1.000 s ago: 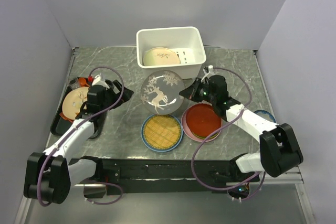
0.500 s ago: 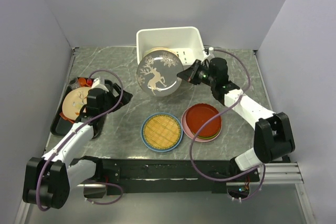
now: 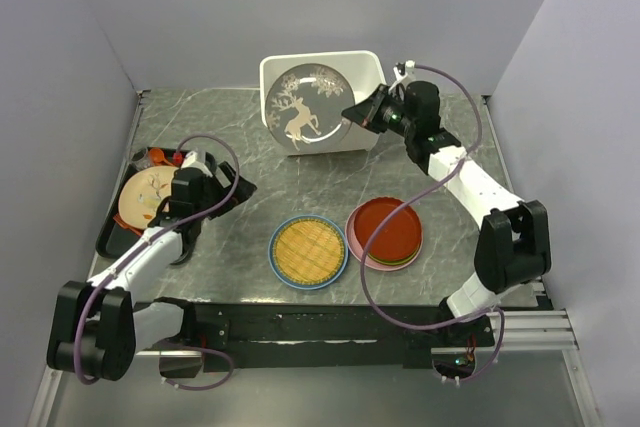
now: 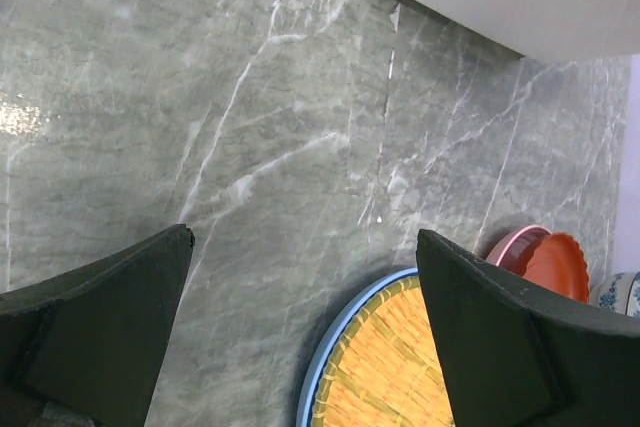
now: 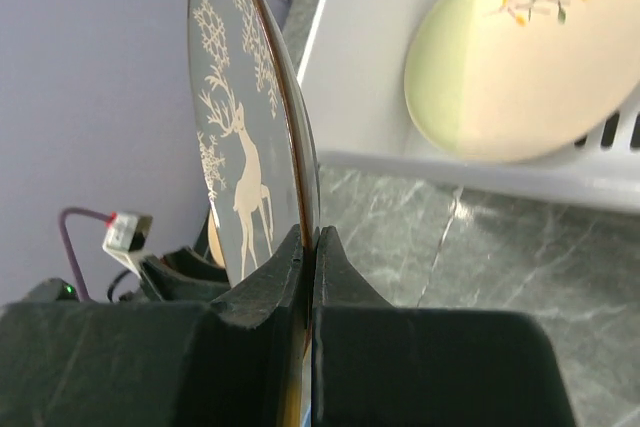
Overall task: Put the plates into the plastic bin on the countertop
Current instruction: Place the plate in the plastic bin.
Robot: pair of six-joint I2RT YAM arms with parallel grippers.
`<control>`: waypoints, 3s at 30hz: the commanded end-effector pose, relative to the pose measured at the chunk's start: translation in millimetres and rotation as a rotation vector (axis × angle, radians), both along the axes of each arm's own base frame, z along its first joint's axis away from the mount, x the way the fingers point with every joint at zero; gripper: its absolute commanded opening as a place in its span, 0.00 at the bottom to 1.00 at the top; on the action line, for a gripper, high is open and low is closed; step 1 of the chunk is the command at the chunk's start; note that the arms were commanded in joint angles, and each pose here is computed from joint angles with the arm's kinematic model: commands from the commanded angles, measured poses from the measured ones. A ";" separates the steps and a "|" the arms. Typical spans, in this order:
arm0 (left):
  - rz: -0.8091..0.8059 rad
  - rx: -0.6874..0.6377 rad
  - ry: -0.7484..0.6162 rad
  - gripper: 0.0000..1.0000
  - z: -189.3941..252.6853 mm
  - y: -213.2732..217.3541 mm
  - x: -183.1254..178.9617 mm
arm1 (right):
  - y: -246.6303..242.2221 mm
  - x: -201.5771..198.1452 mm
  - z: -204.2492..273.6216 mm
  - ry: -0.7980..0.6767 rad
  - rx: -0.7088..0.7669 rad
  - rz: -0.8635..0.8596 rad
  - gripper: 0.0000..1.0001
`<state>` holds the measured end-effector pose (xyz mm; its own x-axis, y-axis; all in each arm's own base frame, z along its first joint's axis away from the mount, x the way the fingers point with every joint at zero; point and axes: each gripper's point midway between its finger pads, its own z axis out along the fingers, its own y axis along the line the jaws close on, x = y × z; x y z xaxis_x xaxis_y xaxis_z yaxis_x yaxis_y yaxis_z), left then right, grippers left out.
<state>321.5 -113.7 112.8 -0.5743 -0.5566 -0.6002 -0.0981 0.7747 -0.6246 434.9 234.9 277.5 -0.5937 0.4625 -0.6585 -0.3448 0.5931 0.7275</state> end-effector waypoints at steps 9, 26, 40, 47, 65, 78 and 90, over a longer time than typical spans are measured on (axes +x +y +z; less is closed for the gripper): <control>-0.033 -0.011 -0.090 0.99 26.3 -5.3 3.4 | 2.7 54.9 99.4 -0.228 0.088 -0.020 0.00; -0.017 0.023 -0.082 0.99 27.8 0.9 1.1 | -0.9 95.1 101.4 -0.215 0.091 -0.057 0.00; -0.039 0.024 -0.060 0.99 20.4 -2.7 2.9 | -6.8 122.0 82.3 -0.176 0.098 -0.085 0.00; -0.037 0.034 -0.057 0.99 18.4 -1.4 3.0 | -5.0 148.0 63.8 -0.143 0.091 -0.094 0.00; -0.048 0.041 -0.028 0.99 7.3 -2.6 3.3 | -7.3 175.9 8.5 -0.067 0.027 -0.122 0.00; -0.052 0.042 -0.005 0.99 -2.3 -3.2 2.4 | -3.2 183.2 -37.8 0.005 -0.018 -0.089 0.00; -0.055 0.040 0.003 0.99 -6.2 -3.9 1.7 | -2.9 184.0 -71.5 0.067 -0.061 -0.080 0.16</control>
<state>315.8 -112.6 94.9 -0.6225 -0.5093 -0.5942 -0.1033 0.8061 -0.5827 599.5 226.2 128.5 -0.7107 0.4466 -0.5435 -0.0848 0.7125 0.6965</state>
